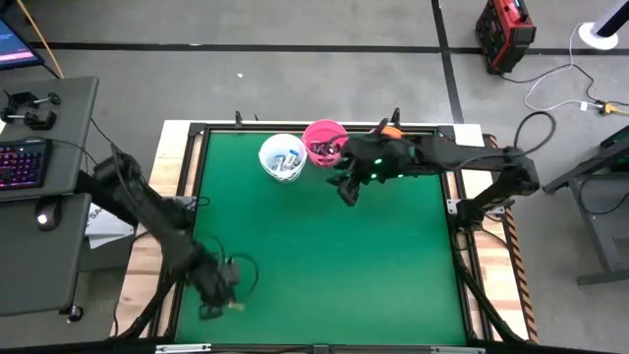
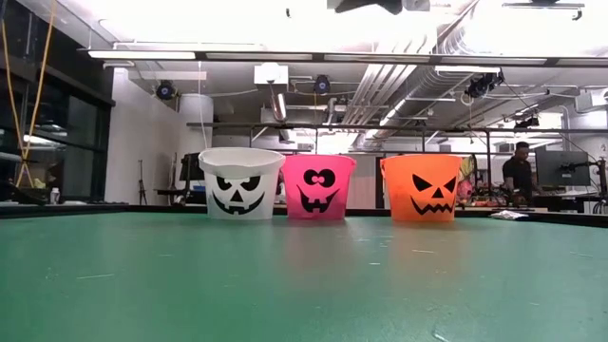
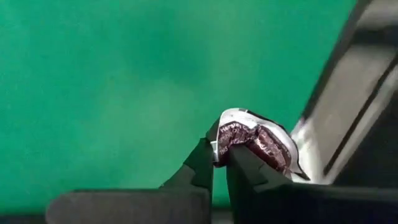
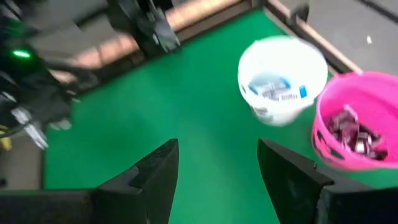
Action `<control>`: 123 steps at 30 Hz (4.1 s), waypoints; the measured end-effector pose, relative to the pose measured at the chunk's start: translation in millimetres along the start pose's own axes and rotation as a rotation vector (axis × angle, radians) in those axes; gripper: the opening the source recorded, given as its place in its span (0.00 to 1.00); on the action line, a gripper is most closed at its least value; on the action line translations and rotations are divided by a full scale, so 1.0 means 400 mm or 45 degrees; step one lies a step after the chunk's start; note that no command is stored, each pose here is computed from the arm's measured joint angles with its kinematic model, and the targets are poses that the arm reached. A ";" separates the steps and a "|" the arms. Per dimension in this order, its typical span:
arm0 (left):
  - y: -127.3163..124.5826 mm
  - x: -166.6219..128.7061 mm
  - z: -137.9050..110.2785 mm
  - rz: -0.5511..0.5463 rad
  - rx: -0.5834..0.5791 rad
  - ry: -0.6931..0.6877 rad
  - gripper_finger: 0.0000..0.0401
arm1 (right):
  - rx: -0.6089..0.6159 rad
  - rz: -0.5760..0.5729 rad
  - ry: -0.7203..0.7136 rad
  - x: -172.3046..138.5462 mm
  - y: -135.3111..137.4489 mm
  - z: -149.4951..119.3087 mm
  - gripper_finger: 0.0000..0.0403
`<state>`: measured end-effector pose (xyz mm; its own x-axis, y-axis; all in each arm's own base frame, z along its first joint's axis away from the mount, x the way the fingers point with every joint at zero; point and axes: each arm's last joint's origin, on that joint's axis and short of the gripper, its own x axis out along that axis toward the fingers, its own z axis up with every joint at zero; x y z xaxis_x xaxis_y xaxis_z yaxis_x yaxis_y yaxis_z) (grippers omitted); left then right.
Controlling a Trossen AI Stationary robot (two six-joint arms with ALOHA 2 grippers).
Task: Sort candy by brand, put in halloween buckets
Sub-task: Put the brown chocolate into the pink bucket, then put the white chocolate into the white bucket
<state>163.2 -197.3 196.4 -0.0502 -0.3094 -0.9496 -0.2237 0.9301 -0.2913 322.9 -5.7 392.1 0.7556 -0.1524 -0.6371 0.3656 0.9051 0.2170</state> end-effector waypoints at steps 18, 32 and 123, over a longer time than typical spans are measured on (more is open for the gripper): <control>0.320 -0.395 0.394 0.415 -0.133 -1.331 0.00 | 0.138 -0.229 -0.476 -0.234 -0.048 0.034 0.52; 0.651 -0.478 0.631 0.766 -0.285 -1.236 0.13 | 0.347 -0.486 -0.505 -0.209 -0.063 0.021 0.52; 0.988 -0.865 0.206 0.214 -0.452 -1.966 0.49 | 1.988 -1.634 0.117 -0.001 -0.774 -0.469 0.52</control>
<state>172.5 293.8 400.2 0.8452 0.4817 -0.2315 -0.5343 0.7720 -0.3444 107.6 -211.4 186.3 -0.2784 -0.2389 -0.9303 0.6650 -0.7468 -0.0072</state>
